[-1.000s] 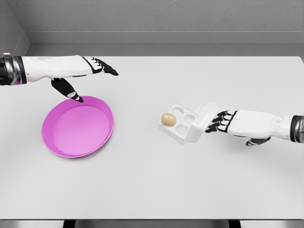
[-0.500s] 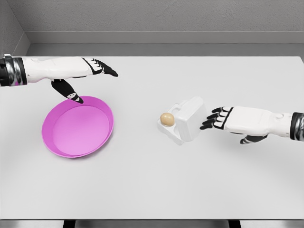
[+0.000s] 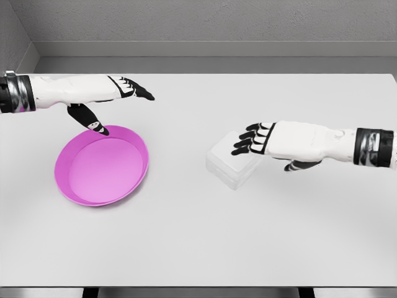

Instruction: Pack egg into the box and close the box lid

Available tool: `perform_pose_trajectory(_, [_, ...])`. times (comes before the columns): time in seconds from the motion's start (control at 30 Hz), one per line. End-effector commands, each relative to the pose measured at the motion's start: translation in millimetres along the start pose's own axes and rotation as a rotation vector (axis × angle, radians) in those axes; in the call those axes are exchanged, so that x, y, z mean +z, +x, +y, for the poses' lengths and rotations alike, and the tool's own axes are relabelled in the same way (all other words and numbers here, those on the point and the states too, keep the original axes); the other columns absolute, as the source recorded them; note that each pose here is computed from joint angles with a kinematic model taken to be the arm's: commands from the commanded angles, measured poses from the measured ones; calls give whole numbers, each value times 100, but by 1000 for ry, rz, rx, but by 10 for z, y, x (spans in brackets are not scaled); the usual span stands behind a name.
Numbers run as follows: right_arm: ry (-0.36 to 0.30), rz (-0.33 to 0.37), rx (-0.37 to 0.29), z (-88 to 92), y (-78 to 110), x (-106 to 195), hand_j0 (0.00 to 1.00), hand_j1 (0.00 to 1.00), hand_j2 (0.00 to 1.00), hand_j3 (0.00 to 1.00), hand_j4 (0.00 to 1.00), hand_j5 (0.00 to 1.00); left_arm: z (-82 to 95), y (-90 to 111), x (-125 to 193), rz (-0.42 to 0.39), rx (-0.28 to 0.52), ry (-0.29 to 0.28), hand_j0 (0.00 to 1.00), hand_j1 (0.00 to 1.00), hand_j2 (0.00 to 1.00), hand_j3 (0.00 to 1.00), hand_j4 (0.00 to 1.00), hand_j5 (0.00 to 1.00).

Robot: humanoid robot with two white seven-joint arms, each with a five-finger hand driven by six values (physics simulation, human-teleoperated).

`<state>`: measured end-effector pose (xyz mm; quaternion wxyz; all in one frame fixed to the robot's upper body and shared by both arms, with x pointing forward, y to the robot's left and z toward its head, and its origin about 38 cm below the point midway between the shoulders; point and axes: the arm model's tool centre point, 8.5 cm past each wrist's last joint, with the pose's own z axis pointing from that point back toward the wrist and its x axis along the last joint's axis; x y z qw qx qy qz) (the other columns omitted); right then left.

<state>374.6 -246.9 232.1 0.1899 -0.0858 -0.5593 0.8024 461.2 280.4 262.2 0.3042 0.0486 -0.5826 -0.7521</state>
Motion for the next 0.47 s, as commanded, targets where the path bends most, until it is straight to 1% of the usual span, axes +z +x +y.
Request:
perform_pose_trajectory(0.0, [-16,-34,-16,23,63,-139,100,100,100,100,100,100,4,-30,17,9,10,7,100,100,100,100,100,100])
perform_pose_trajectory(0.03, [-13,-37,-19,36,65,-157,100,100,100,100,100,100,6,-45,23,14,12,9,100,100,100,100,100,100])
perform_pose_trajectory(0.07, [-17,-33,-9,-9,49,-150,100,100,100,100,100,100,-103,-223,102,65,59,6,100,100,100,100,100,100])
perform_pose_trajectory(0.1, [-25,-13,-7,-47,-13,-111,100,100,100,100,100,100,-158,-283,67,74,83,6,100,100,100,100,100,100])
perform_pose_trajectory(0.17, [-108,152,-57,-154,-463,311,100,100,100,100,100,100,-161,-287,45,73,86,8,100,100,100,100,100,100])
perform_pose_trajectory(0.2, [-178,205,-112,-209,-644,543,100,100,100,100,100,100,-181,-283,27,69,90,6,100,100,100,100,100,100])
perform_pose_trajectory(0.23, [-207,225,-163,-168,-741,642,100,100,100,100,100,100,-230,-282,18,68,96,-1,100,100,100,100,100,100])
perform_pose_trajectory(0.27, [-205,240,-183,-120,-795,667,100,100,100,100,100,100,-239,-281,23,69,97,-2,100,100,100,100,100,100])
perform_pose_trajectory(0.43, [-204,243,-188,-104,-804,671,100,100,100,100,100,100,-247,-292,50,75,98,-4,100,100,100,100,100,100])
